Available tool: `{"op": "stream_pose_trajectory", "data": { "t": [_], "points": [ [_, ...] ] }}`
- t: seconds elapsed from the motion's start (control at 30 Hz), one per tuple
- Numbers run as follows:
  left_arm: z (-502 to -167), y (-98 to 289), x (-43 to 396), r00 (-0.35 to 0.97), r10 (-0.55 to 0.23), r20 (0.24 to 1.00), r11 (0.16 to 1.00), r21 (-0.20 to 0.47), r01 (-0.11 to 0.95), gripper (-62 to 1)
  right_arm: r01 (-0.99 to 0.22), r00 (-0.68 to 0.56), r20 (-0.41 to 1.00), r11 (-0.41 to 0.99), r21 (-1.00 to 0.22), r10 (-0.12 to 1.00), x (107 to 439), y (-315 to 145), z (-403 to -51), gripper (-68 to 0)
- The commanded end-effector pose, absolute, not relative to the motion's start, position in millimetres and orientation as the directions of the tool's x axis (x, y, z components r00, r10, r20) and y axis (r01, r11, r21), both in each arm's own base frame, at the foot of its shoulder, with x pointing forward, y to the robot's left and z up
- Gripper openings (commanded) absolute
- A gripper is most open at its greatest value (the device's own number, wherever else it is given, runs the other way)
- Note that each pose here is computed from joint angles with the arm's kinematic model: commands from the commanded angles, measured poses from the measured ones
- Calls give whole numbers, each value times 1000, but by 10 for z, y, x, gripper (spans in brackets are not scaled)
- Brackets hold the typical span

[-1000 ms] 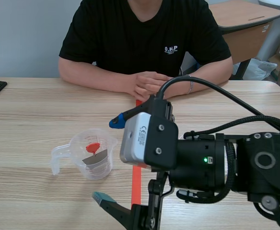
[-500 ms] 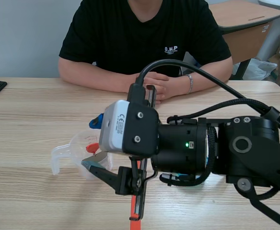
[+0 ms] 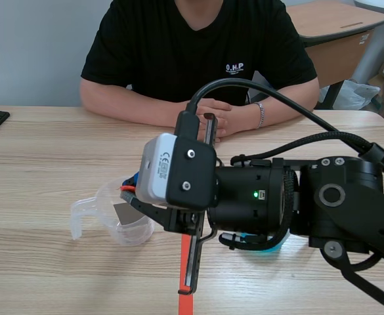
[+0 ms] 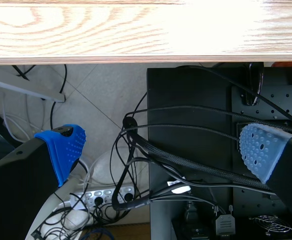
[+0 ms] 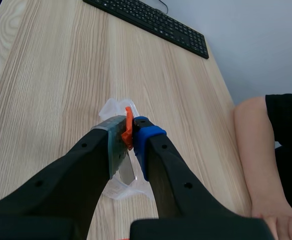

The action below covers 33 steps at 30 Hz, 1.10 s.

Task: Do the redox reaction experiment.
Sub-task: 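Lift the metal plate out of the left beaker, then move the plate over the blue solution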

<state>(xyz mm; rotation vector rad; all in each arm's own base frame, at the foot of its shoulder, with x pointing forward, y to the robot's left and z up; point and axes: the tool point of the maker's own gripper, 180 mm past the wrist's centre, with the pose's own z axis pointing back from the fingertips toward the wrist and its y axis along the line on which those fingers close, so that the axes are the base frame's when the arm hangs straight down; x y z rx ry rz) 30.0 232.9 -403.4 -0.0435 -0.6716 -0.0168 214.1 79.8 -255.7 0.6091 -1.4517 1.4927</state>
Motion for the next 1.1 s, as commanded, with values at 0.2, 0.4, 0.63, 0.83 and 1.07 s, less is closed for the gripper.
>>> {"op": "stream_pose_trajectory", "data": {
  "t": [0.2,0.4,0.63,0.83,1.07],
  "points": [
    [-3995,2321,314,778,3,628,999,-39,28,14,-836,-465,858,209,-507,217,2293,748,-2300,-660],
    [-3997,2317,310,779,6,627,999,-41,25,14,-842,-428,879,260,-473,210,2397,693,-2188,-660],
    [-3997,2318,311,779,7,627,999,-41,24,-184,-858,-394,895,264,-440,208,2392,688,-2007,-660],
    [-3992,2331,318,776,44,629,998,-59,-9,-349,-869,-395,900,243,-432,187,2283,660,-1809,-660],
    [-3990,2333,320,775,50,630,998,-62,-14,-544,-863,-413,894,239,-445,174,2214,486,-1525,-660]
  ]
}}
